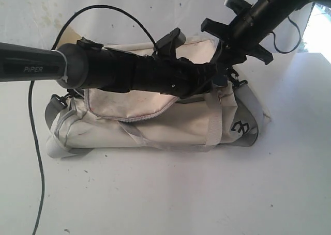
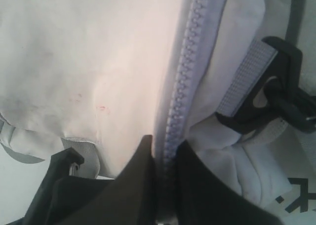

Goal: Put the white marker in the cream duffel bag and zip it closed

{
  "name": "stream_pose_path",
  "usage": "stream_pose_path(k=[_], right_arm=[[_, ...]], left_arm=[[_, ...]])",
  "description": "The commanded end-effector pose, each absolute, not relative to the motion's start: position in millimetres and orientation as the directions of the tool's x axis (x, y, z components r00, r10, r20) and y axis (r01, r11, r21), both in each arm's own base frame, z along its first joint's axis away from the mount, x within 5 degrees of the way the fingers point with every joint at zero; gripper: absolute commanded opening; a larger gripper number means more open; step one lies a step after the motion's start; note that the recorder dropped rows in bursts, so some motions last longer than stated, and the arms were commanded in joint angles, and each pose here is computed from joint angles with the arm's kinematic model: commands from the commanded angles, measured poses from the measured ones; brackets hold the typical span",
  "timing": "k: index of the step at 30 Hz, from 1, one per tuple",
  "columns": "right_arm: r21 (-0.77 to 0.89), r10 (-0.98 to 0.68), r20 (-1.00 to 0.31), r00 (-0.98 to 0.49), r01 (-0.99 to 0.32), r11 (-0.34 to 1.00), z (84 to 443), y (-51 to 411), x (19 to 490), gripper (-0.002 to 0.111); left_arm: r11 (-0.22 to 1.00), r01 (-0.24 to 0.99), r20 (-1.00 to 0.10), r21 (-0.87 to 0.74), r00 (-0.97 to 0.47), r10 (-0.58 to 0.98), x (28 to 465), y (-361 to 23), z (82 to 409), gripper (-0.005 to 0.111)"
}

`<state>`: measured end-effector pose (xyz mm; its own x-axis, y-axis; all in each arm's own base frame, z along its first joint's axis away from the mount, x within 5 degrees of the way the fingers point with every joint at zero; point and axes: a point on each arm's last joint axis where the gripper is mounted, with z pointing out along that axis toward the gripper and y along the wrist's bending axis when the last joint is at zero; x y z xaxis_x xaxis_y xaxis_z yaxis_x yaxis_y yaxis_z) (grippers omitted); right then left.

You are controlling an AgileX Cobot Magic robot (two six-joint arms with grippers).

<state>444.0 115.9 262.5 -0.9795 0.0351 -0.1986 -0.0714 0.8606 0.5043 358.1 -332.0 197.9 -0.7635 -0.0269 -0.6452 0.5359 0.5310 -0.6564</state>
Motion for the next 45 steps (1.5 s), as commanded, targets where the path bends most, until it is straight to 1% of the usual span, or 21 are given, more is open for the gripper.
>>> stream_pose_path(k=[1, 3, 8, 13, 16, 19, 21, 23, 24, 26, 27, 30, 35, 45], right_arm=[[0.521, 0.017, -0.207, -0.978, -0.095, 0.848, 270.3, 119.5, 439.7, 0.000], [0.521, 0.017, -0.207, -0.978, -0.095, 0.848, 270.3, 119.5, 439.7, 0.000], [0.525, 0.013, -0.206, -0.978, -0.099, 0.845, 270.5, 122.2, 439.0, 0.000], [0.525, -0.003, -0.206, -0.979, -0.113, 0.843, 270.5, 129.6, 436.9, 0.000], [0.524, -0.012, -0.210, -0.978, -0.123, 0.843, 270.5, 130.4, 436.6, 0.000], [0.524, -0.012, -0.210, -0.978, -0.123, 0.843, 270.5, 130.4, 436.6, 0.000], [0.524, -0.012, -0.210, -0.978, -0.123, 0.843, 270.5, 130.4, 436.6, 0.000], [0.524, -0.016, -0.212, -0.977, -0.128, 0.842, 270.6, 130.5, 436.6, 0.000], [0.526, -0.019, -0.217, -0.976, -0.133, 0.840, 272.0, 130.7, 436.2, 0.000], [0.521, -0.023, -0.219, -0.975, -0.137, 0.842, 271.6, 130.4, 436.3, 0.000], [0.519, -0.024, -0.220, -0.975, -0.137, 0.844, 271.5, 130.2, 436.3, 0.000], [0.517, -0.024, -0.220, -0.975, -0.138, 0.845, 271.4, 130.0, 436.3, 0.000], [0.522, -0.023, -0.219, -0.975, -0.137, 0.842, 271.6, 130.4, 436.3, 0.000], [0.556, -0.011, -0.212, -0.977, -0.130, 0.821, 273.5, 133.3, 435.9, 0.000]], left_arm=[[0.521, 0.599, -0.701, -0.608, -0.713, 0.002, 358.9, -333.6, 202.4, 0.052], [0.517, 0.620, -0.717, -0.590, -0.697, 0.018, 358.5, -333.8, 202.6, 0.052], [0.443, 0.738, -0.789, -0.509, -0.605, 0.102, 352.8, -337.0, 205.1, 0.052], [0.487, 0.730, -0.801, -0.479, -0.590, 0.097, 357.1, -334.9, 203.7, 0.052], [0.425, 0.784, -0.829, -0.452, -0.546, 0.126, 353.1, -337.9, 207.6, 0.052], [0.428, 0.800, -0.843, -0.421, -0.519, 0.140, 353.8, -337.6, 207.3, 0.052], [0.436, 0.795, -0.842, -0.421, -0.521, 0.136, 355.4, -336.1, 207.1, 0.049], [0.402, 0.805, -0.841, -0.436, -0.523, 0.136, 352.9, -337.3, 208.8, 0.043], [0.408, 0.810, -0.848, -0.421, -0.511, 0.142, 353.5, -337.0, 208.5, 0.040], [0.464, 0.801, -0.856, -0.378, -0.493, 0.154, 358.7, -334.6, 204.2, 0.035], [0.489, 0.788, -0.854, -0.373, -0.498, 0.152, 360.9, -333.5, 202.4, 0.034], [0.526, 0.764, -0.845, -0.373, -0.514, 0.148, 364.1, -332.1, 197.4, 0.038], [0.532, 0.761, -0.844, -0.371, -0.516, 0.149, 364.7, -331.9, 196.0, 0.053], [0.566, 0.748, -0.848, -0.346, -0.508, 0.154, 367.7, -329.7, 194.6, 0.054]])
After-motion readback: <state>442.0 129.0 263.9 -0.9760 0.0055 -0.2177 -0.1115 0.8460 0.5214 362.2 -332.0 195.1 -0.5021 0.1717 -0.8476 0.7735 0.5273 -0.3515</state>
